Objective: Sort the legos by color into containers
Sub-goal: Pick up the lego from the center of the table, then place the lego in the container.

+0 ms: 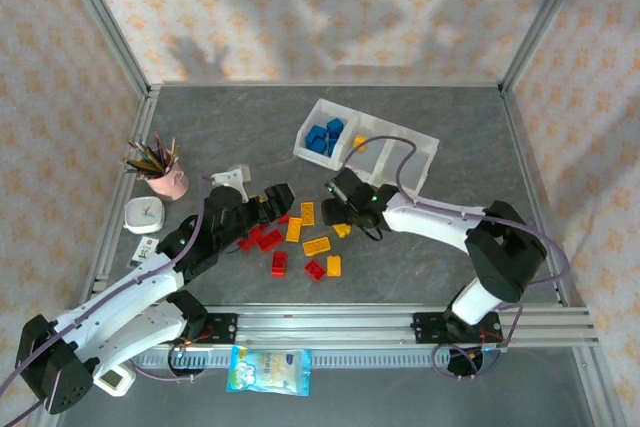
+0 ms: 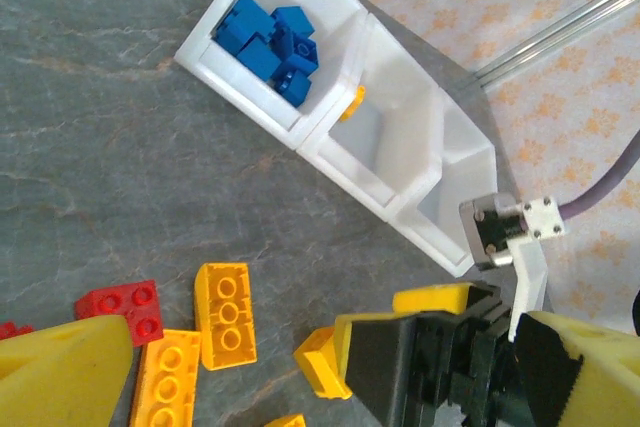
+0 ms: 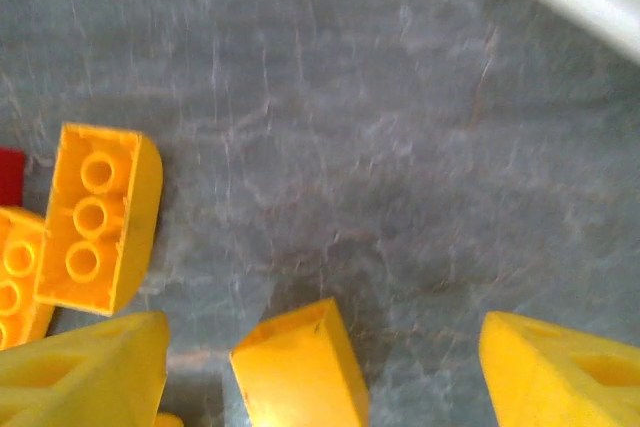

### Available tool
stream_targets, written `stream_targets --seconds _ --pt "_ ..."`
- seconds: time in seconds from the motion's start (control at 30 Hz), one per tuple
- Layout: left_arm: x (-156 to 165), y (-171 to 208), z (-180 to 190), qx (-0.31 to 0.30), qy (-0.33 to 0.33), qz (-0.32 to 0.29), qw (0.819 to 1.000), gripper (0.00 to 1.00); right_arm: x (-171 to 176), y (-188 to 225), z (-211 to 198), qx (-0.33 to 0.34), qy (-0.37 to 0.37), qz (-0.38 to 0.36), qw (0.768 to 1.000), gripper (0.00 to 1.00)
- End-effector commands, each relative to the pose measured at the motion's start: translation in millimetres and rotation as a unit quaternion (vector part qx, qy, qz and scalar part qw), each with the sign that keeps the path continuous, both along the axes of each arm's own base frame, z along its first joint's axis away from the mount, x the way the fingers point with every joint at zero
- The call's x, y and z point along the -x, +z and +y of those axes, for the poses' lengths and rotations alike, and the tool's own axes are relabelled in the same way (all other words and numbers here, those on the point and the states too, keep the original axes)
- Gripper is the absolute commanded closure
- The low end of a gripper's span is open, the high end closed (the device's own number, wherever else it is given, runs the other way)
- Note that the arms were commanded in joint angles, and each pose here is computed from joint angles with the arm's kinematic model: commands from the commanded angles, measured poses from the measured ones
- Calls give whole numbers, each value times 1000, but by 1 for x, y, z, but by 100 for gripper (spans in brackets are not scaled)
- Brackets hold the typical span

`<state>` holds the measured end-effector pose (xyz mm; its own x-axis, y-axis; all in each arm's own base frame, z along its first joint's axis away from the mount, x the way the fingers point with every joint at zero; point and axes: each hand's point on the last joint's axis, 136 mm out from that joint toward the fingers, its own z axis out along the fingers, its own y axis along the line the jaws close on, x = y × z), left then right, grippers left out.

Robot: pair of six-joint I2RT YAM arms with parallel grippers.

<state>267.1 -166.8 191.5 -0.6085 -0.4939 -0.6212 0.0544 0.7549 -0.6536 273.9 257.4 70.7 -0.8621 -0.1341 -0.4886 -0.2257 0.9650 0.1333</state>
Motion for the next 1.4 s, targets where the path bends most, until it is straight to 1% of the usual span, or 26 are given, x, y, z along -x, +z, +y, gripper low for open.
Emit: stream_targets --seconds 0.0,0.1,0.2,0.3,0.6,0.83,0.97,1.1,1.2,1.37 --pt "8 -13 7 -1 12 20 1000 1 8 -3 -3 -5 -13 0 1000 18" --pt "10 -16 10 2 17 21 1000 1 20 -16 2 2 14 16 1000 18" --pt "11 -17 12 0 20 22 1000 1 17 -25 -4 26 4 14 1000 18" --pt "11 -18 11 2 19 22 1000 1 12 -30 -6 46 0 9 999 21" --pt "9 -18 9 0 15 20 1000 1 0 -38 -1 64 1 0 998 39" --pt "8 -15 7 3 12 16 1000 1 -6 -35 2 53 -2 -4 999 60" --pt "5 -10 5 1 9 10 1000 1 -10 -22 3 36 -6 -10 999 69" --pt "1 -3 -1 0 -2 4 1000 1 -23 6 -2 13 -23 -28 999 70" --pt "-4 3 -7 2 -8 -4 1000 1 -43 34 -13 -5 -47 -50 998 70" --pt "-17 11 -18 -6 -19 -13 1000 1 -93 65 -41 8 -101 -91 991 70"
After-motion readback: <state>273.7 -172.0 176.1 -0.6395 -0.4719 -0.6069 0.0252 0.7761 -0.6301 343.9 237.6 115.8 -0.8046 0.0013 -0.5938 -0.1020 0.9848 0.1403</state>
